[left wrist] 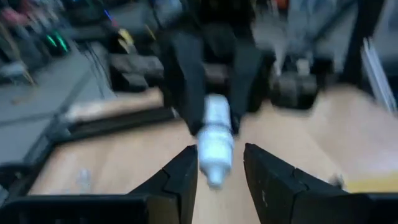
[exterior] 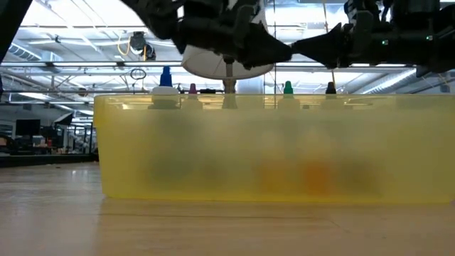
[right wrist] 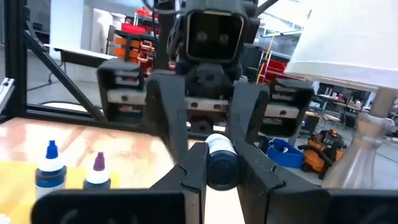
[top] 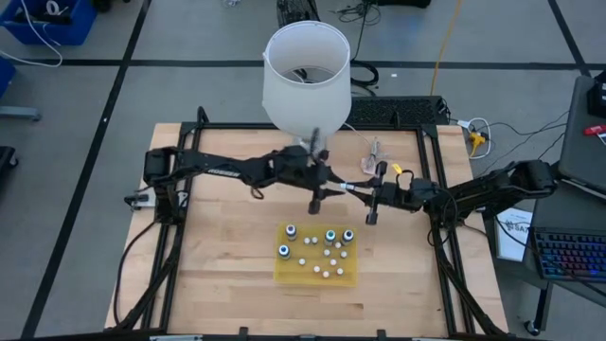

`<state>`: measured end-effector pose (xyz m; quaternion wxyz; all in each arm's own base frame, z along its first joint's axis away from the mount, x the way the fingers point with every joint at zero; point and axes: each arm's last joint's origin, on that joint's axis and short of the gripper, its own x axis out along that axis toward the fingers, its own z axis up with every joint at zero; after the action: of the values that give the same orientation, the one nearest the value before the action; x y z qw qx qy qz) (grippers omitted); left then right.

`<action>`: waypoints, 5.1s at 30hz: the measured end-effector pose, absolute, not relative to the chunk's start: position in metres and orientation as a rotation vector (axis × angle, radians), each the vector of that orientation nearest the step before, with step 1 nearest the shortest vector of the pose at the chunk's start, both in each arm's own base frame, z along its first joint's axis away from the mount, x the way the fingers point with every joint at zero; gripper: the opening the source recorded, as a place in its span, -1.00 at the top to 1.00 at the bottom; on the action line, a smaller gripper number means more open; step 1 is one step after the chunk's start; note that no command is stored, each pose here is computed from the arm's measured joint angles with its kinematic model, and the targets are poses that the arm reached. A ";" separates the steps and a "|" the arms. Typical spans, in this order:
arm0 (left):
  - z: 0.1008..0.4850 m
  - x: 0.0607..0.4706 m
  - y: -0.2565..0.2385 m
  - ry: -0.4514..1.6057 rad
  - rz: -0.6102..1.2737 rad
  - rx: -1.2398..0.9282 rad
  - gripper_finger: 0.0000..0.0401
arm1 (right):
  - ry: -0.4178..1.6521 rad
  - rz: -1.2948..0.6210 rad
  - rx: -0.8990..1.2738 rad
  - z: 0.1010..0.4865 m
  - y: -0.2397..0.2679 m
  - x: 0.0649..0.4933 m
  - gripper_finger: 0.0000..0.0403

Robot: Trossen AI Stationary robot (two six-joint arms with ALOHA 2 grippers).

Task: Pick & Place food coloring
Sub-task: Put the small violet food coloring bottle into the transparent bin

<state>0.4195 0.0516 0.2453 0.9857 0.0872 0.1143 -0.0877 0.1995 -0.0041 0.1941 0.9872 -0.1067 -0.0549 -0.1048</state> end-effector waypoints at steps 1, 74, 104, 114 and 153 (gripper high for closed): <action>0.243 0.417 0.055 0.179 -0.162 0.158 0.34 | -0.110 -0.214 -0.214 0.194 -0.004 0.199 0.77; 0.234 0.402 0.045 -0.070 -0.063 0.004 -0.11 | -0.211 -0.167 -0.192 0.203 -0.003 0.198 0.77; 0.224 0.414 0.045 -0.084 -0.105 0.057 -0.11 | -0.203 -0.170 -0.202 0.203 -0.003 0.198 0.77; 0.224 0.414 0.044 -0.088 -0.145 0.078 0.11 | -0.203 -0.169 -0.195 0.203 -0.003 0.198 0.77; 0.330 0.348 -0.090 0.895 0.145 0.161 0.75 | -0.166 -0.155 -0.088 0.200 -0.003 0.197 0.14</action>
<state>0.3479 -0.0902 0.3296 0.8958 0.0777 0.4320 0.0697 0.1973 -0.0028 0.2002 0.9926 -0.0438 -0.0826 -0.0775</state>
